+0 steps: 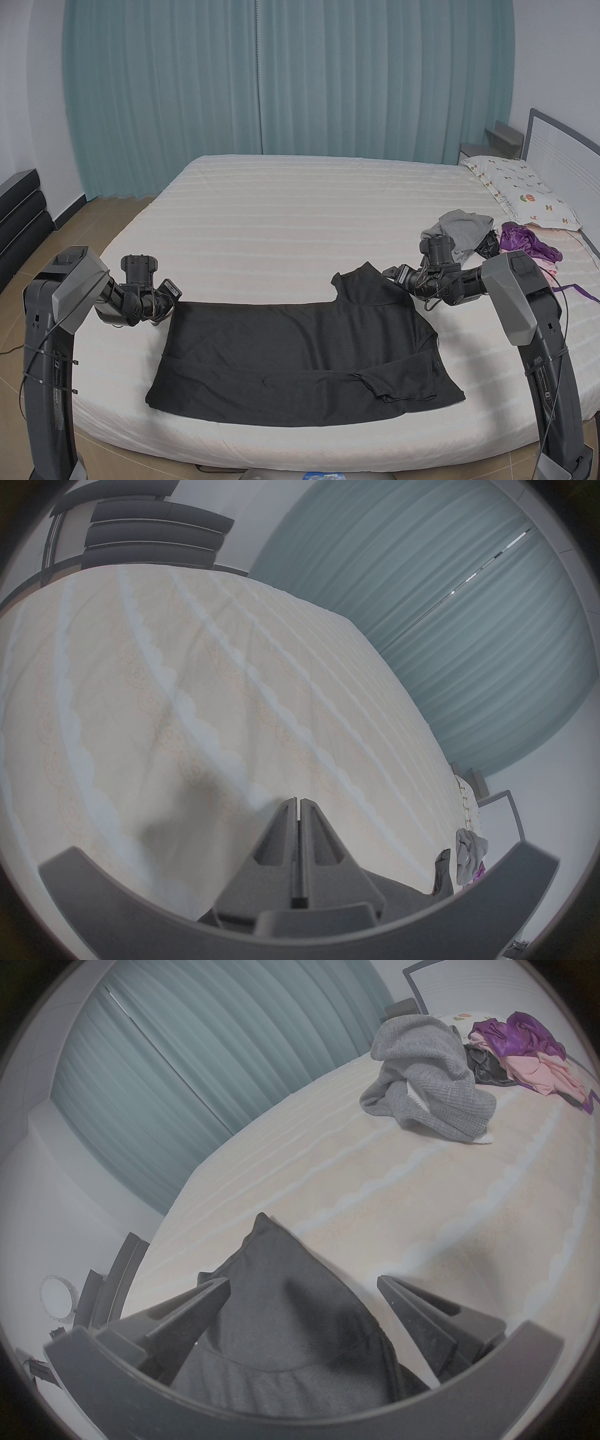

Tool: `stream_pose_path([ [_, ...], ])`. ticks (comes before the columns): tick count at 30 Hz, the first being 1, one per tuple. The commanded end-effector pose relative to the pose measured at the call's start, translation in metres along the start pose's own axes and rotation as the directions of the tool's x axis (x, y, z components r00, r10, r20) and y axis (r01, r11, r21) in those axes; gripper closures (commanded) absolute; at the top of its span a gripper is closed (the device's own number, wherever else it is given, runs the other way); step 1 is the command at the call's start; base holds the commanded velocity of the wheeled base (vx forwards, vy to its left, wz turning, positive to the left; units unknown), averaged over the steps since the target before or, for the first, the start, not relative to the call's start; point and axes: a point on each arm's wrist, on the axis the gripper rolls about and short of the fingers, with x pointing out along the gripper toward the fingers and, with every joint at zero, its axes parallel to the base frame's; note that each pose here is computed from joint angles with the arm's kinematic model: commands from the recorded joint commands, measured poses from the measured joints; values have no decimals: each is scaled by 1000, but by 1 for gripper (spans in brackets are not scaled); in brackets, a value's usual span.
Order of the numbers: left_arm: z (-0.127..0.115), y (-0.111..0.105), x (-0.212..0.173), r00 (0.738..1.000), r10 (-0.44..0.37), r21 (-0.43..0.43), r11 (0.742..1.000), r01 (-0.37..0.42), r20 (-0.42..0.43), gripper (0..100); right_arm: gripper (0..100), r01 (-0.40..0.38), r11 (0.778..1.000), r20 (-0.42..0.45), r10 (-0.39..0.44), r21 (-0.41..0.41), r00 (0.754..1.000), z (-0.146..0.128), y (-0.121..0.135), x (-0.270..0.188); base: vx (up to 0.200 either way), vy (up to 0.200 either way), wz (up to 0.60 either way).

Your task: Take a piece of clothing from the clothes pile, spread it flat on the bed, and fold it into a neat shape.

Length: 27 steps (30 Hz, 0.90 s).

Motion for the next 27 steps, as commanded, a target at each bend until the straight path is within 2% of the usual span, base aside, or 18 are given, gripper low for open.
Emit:
stream_pose_path([
  [1,1,-1,-1,1000,-3,0,1000,3,2,100,0,4,1000,-8,-4,-6,1000,-5,-6,7,0,0,0],
  [11,0,0,1,1000,0,4,1000,0,1,100,0,12,1000,-4,-12,1,1000,-4,-14,12,0,0,0],
  [12,0,0,1,1000,0,4,1000,0,1,100,100,13,1000,-3,-13,-1,1000,-4,-14,12,0,0,0],
  [27,5,-5,-5,1000,-8,1,1000,8,11,100,100,11,1000,1,-11,17,1000,4,-10,2,0,0,0],
])
